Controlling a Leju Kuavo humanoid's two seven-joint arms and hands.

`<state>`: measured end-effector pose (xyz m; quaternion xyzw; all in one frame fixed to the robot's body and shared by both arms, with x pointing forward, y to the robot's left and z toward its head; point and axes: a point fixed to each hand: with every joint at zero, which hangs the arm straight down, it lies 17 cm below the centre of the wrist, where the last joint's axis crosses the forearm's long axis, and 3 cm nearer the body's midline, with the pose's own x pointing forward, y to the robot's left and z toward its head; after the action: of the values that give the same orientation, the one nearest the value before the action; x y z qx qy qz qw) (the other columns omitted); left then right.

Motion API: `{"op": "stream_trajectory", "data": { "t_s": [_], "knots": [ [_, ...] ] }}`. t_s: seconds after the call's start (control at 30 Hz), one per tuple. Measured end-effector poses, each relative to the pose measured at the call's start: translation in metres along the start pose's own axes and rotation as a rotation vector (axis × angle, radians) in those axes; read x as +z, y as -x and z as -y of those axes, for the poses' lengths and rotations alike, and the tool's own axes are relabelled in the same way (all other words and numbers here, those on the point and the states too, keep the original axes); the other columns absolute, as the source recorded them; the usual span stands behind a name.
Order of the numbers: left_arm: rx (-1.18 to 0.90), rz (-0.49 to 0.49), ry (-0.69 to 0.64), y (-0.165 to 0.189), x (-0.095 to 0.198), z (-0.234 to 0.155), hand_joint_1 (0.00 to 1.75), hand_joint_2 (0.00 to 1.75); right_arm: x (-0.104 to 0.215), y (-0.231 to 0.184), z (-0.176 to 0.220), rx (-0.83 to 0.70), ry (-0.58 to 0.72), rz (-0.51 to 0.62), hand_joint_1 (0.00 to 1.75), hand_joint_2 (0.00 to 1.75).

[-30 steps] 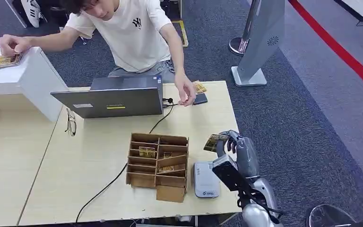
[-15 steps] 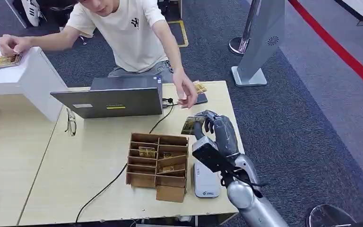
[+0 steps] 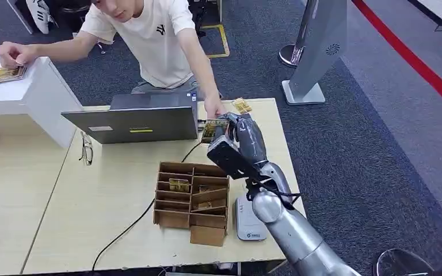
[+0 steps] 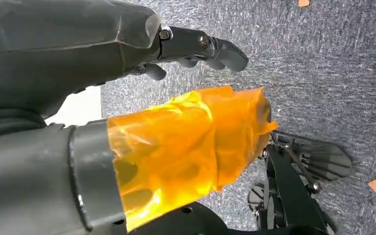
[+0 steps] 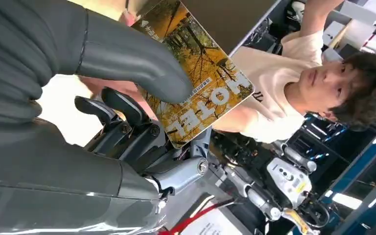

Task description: Pass the card to the sensor for recognition and then transmit it.

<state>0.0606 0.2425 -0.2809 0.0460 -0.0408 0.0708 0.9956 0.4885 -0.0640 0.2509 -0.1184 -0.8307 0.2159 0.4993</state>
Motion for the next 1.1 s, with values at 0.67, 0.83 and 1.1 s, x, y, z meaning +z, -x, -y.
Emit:
{"op": "stream_trajectory", "data": {
  "t_s": [0.67, 0.83, 1.1],
  "knots": [
    [-0.005, 0.003, 0.003, -0.001, 0.000, 0.002, 0.00, 0.00, 0.001, 0.016, -0.013, 0.042, -0.016, -0.036, 1.75, 1.75],
    [-0.005, 0.003, 0.004, -0.001, 0.000, 0.002, 0.00, 0.00, 0.002, 0.018, -0.014, 0.044, -0.019, -0.040, 0.00, 1.75],
    [0.001, 0.003, 0.005, -0.002, 0.000, 0.002, 0.00, 0.00, 0.004, 0.022, -0.017, 0.063, -0.027, -0.046, 0.00, 1.75]
  ]
}}
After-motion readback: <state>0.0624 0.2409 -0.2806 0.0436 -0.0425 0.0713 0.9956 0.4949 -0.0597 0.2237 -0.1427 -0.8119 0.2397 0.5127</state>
